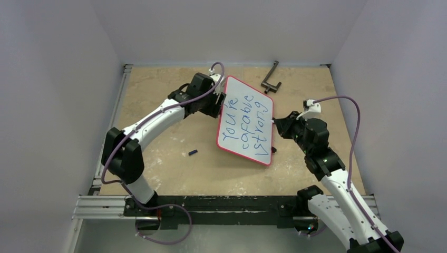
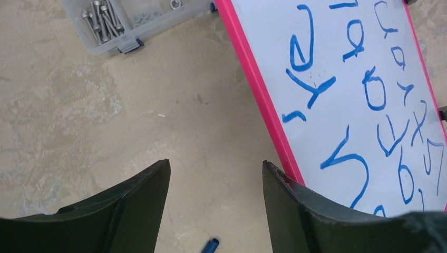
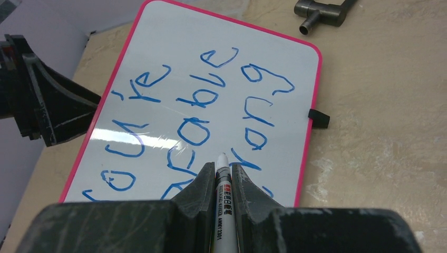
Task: Write a sentence on the whiteboard
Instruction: Move the whiteboard to the center of the board, then pick up the pen cap from the center of the board.
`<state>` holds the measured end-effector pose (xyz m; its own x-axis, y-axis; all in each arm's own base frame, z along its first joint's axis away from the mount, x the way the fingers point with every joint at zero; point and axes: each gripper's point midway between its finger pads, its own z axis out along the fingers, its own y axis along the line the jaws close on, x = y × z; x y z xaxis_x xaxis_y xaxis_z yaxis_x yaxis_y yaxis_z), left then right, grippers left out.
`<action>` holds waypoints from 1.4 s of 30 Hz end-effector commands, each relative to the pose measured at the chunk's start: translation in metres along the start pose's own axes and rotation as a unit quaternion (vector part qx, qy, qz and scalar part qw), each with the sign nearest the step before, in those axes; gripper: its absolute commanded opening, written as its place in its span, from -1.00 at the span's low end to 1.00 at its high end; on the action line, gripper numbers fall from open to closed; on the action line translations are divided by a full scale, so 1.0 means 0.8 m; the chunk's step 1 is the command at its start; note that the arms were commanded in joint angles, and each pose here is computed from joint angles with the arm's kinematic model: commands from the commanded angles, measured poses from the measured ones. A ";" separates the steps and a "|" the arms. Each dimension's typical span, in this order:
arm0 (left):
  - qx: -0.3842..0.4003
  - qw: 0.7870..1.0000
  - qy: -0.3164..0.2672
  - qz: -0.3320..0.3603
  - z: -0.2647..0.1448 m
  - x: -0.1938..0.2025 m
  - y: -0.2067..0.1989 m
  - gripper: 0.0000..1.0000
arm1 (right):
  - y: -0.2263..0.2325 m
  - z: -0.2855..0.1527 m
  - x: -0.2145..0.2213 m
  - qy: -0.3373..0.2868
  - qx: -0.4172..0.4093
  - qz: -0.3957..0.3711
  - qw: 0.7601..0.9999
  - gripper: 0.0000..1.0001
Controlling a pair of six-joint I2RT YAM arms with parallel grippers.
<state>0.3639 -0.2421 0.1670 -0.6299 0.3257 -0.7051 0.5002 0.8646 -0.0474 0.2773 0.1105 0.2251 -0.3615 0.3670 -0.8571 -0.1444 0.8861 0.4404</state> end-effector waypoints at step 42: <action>-0.064 0.988 0.072 -0.124 -0.010 0.201 0.021 0.30 | 0.014 -0.014 -0.031 -0.025 -0.012 -0.016 0.999 -1.00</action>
<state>0.2594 -0.1806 0.0672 -0.8049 0.2283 -0.5477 0.3448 0.9311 -0.1187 0.2723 0.1042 0.2330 -0.3527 0.3521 -0.8670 -0.1330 0.8983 0.4189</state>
